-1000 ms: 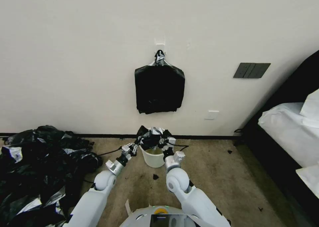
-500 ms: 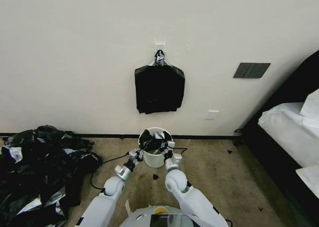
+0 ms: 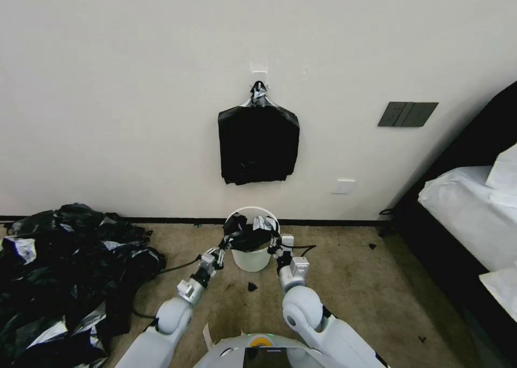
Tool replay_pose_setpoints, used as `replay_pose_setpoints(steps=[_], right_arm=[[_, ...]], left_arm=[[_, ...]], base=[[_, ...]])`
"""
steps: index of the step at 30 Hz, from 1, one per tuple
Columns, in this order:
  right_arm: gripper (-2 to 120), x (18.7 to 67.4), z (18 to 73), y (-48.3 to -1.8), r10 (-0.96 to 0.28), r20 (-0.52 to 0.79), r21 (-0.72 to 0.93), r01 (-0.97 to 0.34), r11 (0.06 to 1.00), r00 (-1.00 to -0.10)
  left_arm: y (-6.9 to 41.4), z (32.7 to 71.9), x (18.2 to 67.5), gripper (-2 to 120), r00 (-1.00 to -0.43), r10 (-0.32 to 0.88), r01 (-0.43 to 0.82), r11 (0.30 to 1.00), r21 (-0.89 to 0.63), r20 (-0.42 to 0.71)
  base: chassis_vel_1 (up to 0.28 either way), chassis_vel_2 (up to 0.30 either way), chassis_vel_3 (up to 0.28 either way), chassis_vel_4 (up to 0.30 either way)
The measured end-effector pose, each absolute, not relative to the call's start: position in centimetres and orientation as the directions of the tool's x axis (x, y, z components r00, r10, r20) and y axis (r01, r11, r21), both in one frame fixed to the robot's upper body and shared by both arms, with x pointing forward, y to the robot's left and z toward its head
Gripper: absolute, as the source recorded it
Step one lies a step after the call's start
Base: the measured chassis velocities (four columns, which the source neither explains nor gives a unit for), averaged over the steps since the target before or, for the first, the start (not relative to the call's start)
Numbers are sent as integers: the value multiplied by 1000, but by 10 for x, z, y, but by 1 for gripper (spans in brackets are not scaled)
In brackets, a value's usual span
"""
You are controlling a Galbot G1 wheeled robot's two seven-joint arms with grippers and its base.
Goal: Place a trash bag onto the trash bin.
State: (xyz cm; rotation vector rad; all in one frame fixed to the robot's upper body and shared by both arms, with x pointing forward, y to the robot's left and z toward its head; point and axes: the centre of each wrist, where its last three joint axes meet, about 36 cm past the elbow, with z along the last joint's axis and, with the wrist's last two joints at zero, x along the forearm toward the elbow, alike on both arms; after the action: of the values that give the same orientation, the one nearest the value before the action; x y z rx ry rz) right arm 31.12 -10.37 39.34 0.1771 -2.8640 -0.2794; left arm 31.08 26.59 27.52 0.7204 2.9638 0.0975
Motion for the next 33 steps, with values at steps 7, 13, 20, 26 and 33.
replay_pose_setpoints(steps=[7,13,20,26,33], right_arm=[[0,299,394,-103,-140,288,194,-85,977,-947],[0,288,388,-99,-116,343,154,-66,986,-932],[0,267,390,-105,-86,405,86,-56,995,-910],[0,269,368,-107,-60,444,30,-52,998,-894],[0,294,332,-105,-26,414,-28,-42,999,-910]], left_arm=[[253,286,288,0,-940,341,340,939,45,-13],[243,284,280,0,-957,287,288,957,30,37],[236,282,269,0,-964,257,260,965,43,62],[224,270,273,0,-971,224,227,973,35,77],[211,253,280,0,-976,194,195,981,8,103]], base=[[0,0,0,0],[0,0,0,0],[0,0,0,0],[0,0,0,0],[0,0,0,0]])
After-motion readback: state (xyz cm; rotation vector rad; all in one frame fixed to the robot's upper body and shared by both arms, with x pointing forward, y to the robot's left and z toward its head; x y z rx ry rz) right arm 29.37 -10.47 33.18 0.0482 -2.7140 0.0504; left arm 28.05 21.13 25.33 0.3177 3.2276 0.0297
